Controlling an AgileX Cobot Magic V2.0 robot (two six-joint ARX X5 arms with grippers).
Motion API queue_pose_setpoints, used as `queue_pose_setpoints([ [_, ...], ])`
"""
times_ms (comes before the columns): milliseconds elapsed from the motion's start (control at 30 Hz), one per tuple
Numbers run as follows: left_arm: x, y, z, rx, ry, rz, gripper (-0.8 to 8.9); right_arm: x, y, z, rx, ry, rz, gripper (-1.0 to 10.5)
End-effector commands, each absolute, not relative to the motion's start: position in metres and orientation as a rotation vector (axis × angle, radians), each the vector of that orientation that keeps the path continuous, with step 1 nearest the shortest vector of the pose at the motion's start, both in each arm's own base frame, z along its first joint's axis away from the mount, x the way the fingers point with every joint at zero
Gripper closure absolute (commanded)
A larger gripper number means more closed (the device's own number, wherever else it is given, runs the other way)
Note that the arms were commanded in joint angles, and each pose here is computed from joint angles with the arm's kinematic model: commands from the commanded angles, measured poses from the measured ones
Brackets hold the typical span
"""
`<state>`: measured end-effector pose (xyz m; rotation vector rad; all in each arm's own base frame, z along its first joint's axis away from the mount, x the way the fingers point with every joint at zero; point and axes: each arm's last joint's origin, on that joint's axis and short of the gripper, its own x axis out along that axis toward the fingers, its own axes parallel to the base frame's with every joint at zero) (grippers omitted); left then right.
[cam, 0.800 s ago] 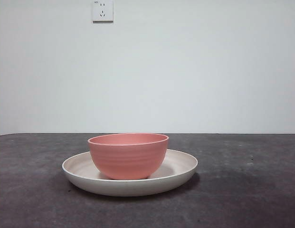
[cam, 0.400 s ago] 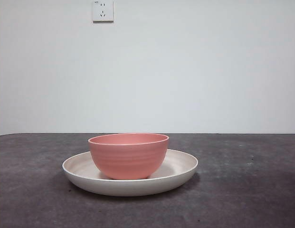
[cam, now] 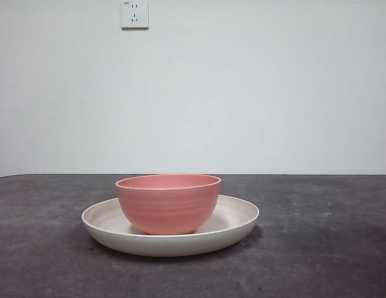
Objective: Place the red bowl on the white plate
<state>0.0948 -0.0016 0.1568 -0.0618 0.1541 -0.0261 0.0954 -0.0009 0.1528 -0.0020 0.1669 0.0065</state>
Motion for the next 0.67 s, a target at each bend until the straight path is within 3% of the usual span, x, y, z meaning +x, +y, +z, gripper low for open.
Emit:
queue_pose_setpoints([
  [33, 0.0956, -0.0014, 0.1493, -0.048, 0.179, -0.021, 7.86, 0.0958, -0.0009, 0.1494, -0.022, 0.174, 0.005, 9.2],
  [667, 0.0956, -0.0014, 0.1493, -0.048, 0.179, -0.021, 7.86, 0.0961, -0.0009, 0.1519, -0.031, 0.15, 0.006, 9.2],
])
